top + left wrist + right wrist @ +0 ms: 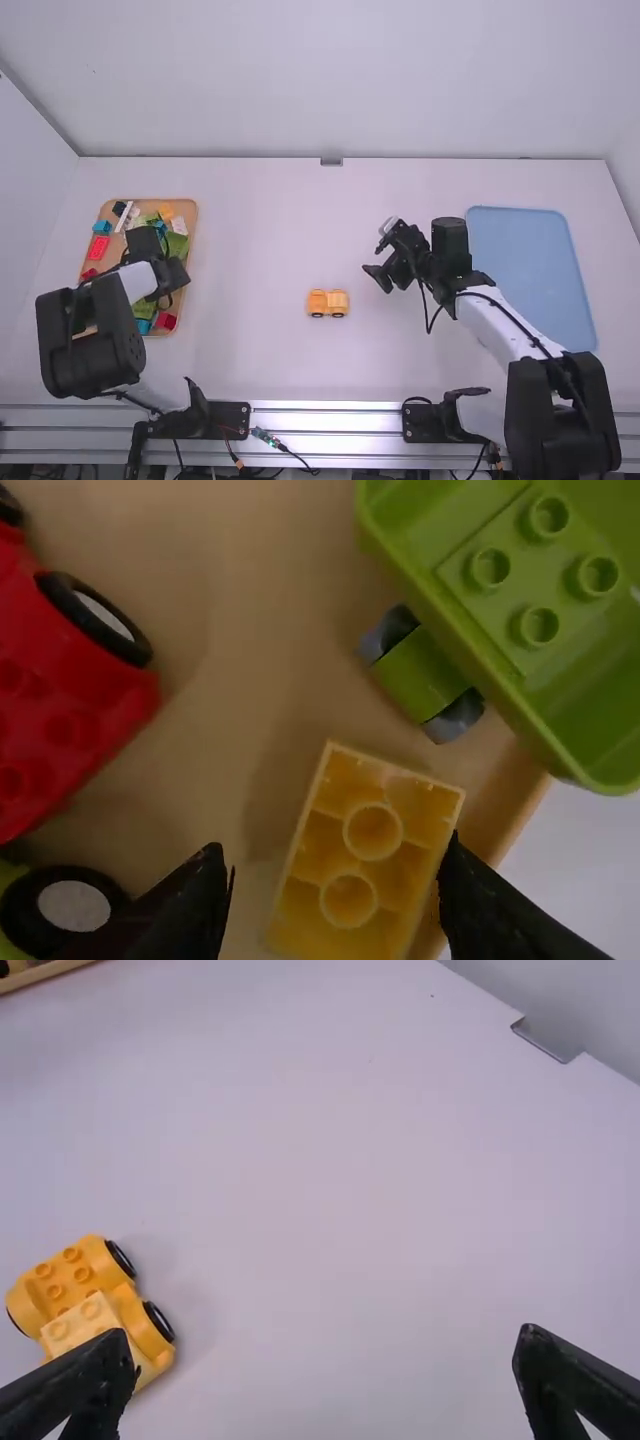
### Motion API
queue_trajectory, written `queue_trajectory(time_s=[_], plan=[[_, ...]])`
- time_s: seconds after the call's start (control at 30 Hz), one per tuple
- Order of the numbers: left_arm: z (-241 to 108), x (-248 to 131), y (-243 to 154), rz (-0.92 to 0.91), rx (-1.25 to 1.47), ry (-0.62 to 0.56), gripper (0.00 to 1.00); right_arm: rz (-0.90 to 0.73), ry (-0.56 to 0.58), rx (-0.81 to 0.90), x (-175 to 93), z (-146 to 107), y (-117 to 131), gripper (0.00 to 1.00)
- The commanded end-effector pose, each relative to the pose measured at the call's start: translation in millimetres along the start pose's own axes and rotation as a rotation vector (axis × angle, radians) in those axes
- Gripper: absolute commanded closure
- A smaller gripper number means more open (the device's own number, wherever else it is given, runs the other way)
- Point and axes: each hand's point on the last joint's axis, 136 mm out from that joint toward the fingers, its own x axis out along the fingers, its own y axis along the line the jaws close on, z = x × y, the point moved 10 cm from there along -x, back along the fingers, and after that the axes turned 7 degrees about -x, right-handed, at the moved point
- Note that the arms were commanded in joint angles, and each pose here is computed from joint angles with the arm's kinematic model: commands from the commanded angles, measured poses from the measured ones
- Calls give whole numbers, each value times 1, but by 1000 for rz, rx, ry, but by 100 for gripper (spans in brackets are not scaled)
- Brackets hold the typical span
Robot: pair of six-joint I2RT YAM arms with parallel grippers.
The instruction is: Assemble lego blocks to make yellow taxi
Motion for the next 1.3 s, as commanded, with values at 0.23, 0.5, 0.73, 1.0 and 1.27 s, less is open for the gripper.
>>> queue_trajectory(time_s=[0.23,0.5,0.73,1.0,1.27], plan=[[-10,6,0,-23,36,6,50,6,-17,-15,-1,5,3,1],[-9,6,0,-26,36,-2,62,8,-17,-14,-1,5,3,1],[-7,6,-1,-31,54,-18,69,9,-14,-12,-1,5,4,1],[-3,5,-2,-38,47,-43,79,10,-14,-12,-1,5,4,1],[7,-19,-6,-99,-5,-102,98,39,-59,6,-1,9,5,1]])
